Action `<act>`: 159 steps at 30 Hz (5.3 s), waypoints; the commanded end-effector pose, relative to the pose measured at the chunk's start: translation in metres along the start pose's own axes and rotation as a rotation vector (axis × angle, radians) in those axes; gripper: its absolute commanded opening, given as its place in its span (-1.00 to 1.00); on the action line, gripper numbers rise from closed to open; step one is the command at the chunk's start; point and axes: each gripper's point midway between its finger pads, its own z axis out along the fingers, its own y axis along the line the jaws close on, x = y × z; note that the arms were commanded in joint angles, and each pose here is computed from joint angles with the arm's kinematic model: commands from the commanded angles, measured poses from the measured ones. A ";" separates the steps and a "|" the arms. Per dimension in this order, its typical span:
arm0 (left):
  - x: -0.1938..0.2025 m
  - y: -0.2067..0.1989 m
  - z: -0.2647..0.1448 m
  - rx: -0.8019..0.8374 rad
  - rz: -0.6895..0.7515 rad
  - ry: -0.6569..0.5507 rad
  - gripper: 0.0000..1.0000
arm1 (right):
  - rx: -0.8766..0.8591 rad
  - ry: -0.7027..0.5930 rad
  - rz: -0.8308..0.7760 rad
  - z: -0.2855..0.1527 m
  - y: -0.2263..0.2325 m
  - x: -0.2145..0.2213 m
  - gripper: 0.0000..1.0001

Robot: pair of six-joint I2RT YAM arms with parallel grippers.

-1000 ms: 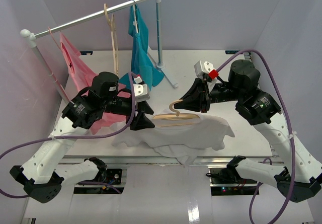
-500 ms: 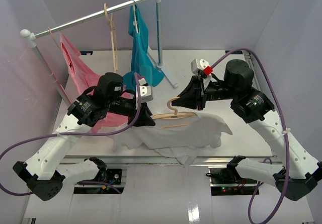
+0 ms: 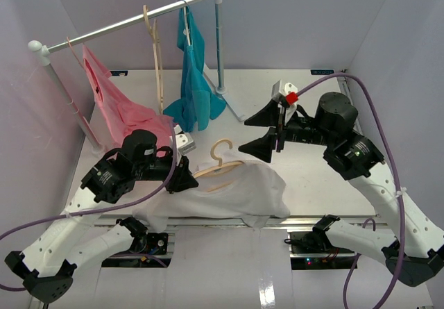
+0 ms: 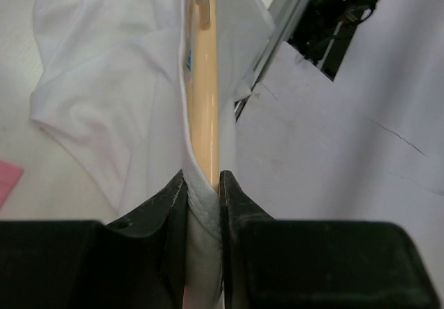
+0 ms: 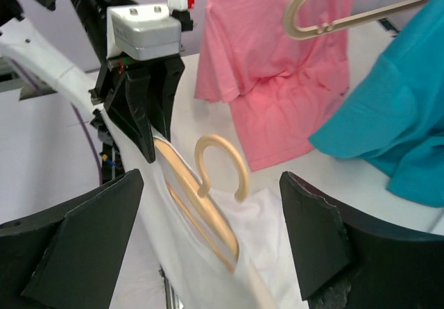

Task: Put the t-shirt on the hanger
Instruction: Place the hanger at the clothesline, then reset both arms

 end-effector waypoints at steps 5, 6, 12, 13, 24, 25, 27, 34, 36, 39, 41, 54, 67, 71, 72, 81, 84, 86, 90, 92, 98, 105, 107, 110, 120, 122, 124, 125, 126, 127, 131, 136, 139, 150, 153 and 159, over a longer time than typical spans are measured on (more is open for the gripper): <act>0.026 0.055 -0.033 -0.466 -0.357 -0.010 -1.00 | 0.175 -0.218 -0.122 -0.049 0.010 -0.071 0.78; 0.032 0.056 -0.034 -0.485 -0.387 0.005 -1.00 | 0.179 -0.231 -0.132 -0.053 0.012 -0.076 0.79; 0.050 0.069 -0.060 -0.649 -0.474 0.003 -1.00 | 0.242 -0.272 -0.172 -0.074 0.017 -0.097 0.81; 0.049 0.071 -0.067 -0.681 -0.484 -0.007 -1.00 | 0.255 -0.273 -0.174 -0.076 0.016 -0.098 0.81; 0.027 0.106 -0.121 -1.034 -0.579 -0.182 -1.00 | 0.286 -0.249 -0.157 -0.079 0.012 -0.084 0.81; 0.018 0.109 -0.124 -1.048 -0.575 -0.215 -1.00 | 0.282 -0.245 -0.152 -0.078 0.012 -0.082 0.81; -0.001 0.114 -0.127 -1.068 -0.560 -0.274 -1.00 | 0.269 -0.235 -0.140 -0.077 0.014 -0.075 0.81; -0.075 0.133 -0.155 -1.213 -0.458 -0.455 -1.00 | 0.257 -0.200 -0.106 -0.076 0.016 -0.045 0.81; -0.095 0.136 -0.163 -1.245 -0.417 -0.500 -1.00 | 0.259 -0.211 -0.113 -0.082 0.021 -0.043 0.81; -0.124 0.137 -0.174 -1.277 -0.370 -0.559 -1.00 | 0.260 -0.221 -0.119 -0.087 0.025 -0.040 0.81; -0.141 0.137 -0.184 -1.308 -0.341 -0.589 -1.00 | 0.256 -0.226 -0.120 -0.089 0.027 -0.040 0.81; -0.180 0.175 -0.196 -1.509 -0.225 -0.491 -1.00 | 0.259 -0.228 -0.113 -0.092 0.029 -0.033 0.81; -0.218 0.190 -0.222 -1.535 -0.114 -0.532 -1.00 | 0.269 -0.211 -0.092 -0.086 0.022 -0.029 0.81; -0.218 0.190 -0.220 -1.520 -0.099 -0.507 -1.00 | 0.272 -0.213 -0.090 -0.083 0.019 -0.026 0.81; -0.216 0.190 -0.220 -1.527 -0.096 -0.495 -1.00 | 0.271 -0.213 -0.088 -0.082 0.019 -0.026 0.81; -0.227 0.189 -0.238 -1.600 -0.049 -0.480 -1.00 | 0.267 -0.215 -0.097 -0.084 0.021 -0.024 0.81; -0.226 0.202 -0.232 -1.646 -0.017 -0.412 -1.00 | 0.274 -0.218 -0.102 -0.086 0.021 -0.022 0.82; -0.227 0.209 -0.228 -1.641 -0.017 -0.407 -1.00 | 0.274 -0.217 -0.102 -0.087 0.021 -0.022 0.82; -0.231 0.222 -0.225 -1.640 -0.028 -0.406 -1.00 | 0.272 -0.216 -0.101 -0.088 0.023 -0.018 0.82; -0.231 0.227 -0.223 -1.647 -0.028 -0.388 -1.00 | 0.273 -0.217 -0.103 -0.089 0.023 -0.015 0.82; -0.214 0.239 -0.211 -1.630 -0.059 -0.341 -1.00 | 0.281 -0.226 -0.114 -0.093 0.025 -0.014 0.82; -0.200 0.242 -0.202 -1.592 -0.100 -0.296 -0.61 | 0.286 -0.231 -0.119 -0.096 0.026 -0.012 0.82; -0.204 0.233 -0.206 -1.564 -0.136 -0.344 -0.06 | 0.292 -0.226 -0.114 -0.095 0.024 -0.010 0.83; -0.206 0.219 -0.211 -1.508 -0.159 -0.378 0.45 | 0.305 -0.208 -0.098 -0.091 0.018 -0.002 0.83; -0.188 0.191 -0.130 -1.046 -0.157 -0.332 0.96 | 0.324 -0.102 0.016 -0.068 -0.004 0.052 0.94; -0.185 0.180 -0.113 -0.934 -0.157 -0.355 0.96 | 0.332 -0.061 0.052 -0.062 -0.010 0.074 0.90; -0.188 0.172 -0.110 -0.885 -0.151 -0.379 0.96 | 0.350 -0.032 0.068 -0.058 -0.016 0.087 0.82; -0.190 0.166 -0.112 -0.871 -0.150 -0.405 0.96 | 0.364 -0.004 0.082 -0.056 -0.022 0.100 0.81; -0.190 0.166 -0.116 -0.886 -0.151 -0.418 0.96 | 0.371 0.011 0.091 -0.055 -0.024 0.107 0.80; -0.190 0.168 -0.122 -0.914 -0.152 -0.427 0.96 | 0.375 0.021 0.098 -0.054 -0.025 0.113 0.80; -0.191 0.167 -0.144 -0.995 -0.147 -0.479 0.96 | 0.380 0.062 0.136 -0.049 -0.030 0.143 0.80; -0.202 0.114 -0.100 -0.598 -0.080 -0.541 0.96 | 0.429 0.058 0.173 -0.047 -0.040 0.162 0.80; -0.195 0.088 -0.072 -0.390 -0.086 -0.548 0.96 | 0.517 0.063 0.199 -0.051 -0.055 0.171 0.80; -0.124 0.036 0.037 -0.264 -0.097 -0.414 0.96 | 0.772 0.021 0.253 -0.080 -0.084 0.181 0.80; -0.104 0.029 0.057 -0.247 -0.091 -0.396 0.96 | 0.832 0.024 0.282 -0.087 -0.090 0.190 0.80; -0.068 0.033 0.087 -0.230 -0.057 -0.406 0.96 | 0.866 0.020 0.298 -0.089 -0.094 0.198 0.80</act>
